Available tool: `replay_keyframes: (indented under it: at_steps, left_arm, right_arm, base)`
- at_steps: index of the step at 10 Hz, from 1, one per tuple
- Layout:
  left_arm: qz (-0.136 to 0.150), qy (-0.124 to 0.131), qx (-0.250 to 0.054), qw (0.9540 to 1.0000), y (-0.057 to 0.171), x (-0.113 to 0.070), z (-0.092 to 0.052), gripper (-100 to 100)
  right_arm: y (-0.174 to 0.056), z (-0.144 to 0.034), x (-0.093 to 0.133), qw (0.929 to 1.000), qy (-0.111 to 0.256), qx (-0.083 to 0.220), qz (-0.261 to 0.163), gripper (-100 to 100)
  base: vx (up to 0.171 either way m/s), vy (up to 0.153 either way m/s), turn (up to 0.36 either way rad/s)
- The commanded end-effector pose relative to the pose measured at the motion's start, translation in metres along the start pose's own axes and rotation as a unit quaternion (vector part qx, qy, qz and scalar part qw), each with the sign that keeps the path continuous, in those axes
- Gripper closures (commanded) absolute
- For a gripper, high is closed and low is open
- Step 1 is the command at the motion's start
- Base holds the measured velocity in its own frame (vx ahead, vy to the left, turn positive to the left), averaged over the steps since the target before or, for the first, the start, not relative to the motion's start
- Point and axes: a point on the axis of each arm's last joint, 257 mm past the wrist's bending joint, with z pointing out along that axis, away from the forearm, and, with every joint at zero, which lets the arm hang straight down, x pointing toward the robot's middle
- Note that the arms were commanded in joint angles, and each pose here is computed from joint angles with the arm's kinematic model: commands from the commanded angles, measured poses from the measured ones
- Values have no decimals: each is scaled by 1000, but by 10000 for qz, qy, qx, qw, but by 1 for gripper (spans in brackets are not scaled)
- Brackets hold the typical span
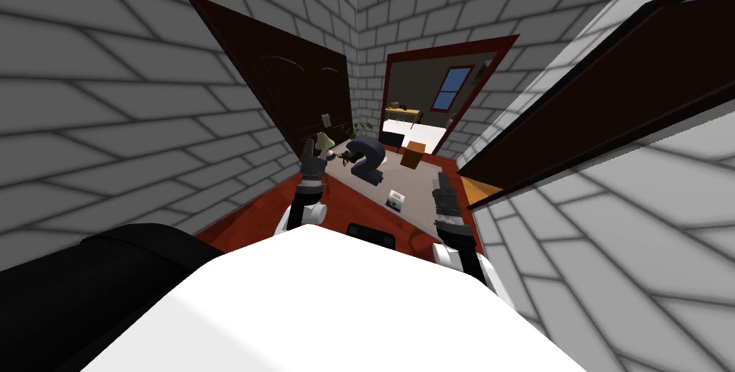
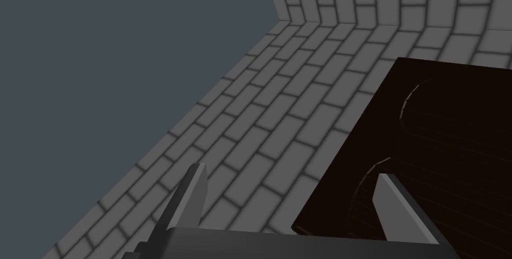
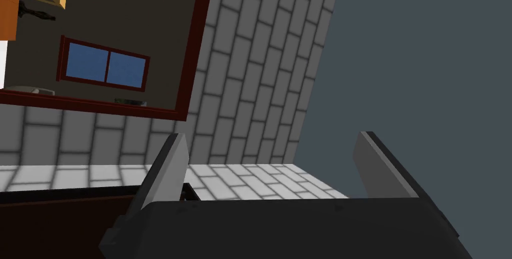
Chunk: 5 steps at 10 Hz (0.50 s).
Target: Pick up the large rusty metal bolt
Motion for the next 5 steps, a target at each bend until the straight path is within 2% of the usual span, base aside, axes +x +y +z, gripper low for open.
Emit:
replay_keyframes:
  at_steps: [1,3,5]
  left_arm:
    - [0,0,0,10000,0,0,0,0]
    - [0,0,0,10000,0,0,0,0]
    - [0,0,0,10000,0,0,0,0]
  right_arm:
    - [-25,0,10,9993,240,256,-138,-100]
    - [-54,-6,21,9964,541,548,-341,-100]
    - [-88,-16,32,9906,865,884,-585,-100]
  base:
    - [-46,-48,244]
    - [-50,-40,208]
    - [-39,-21,301]
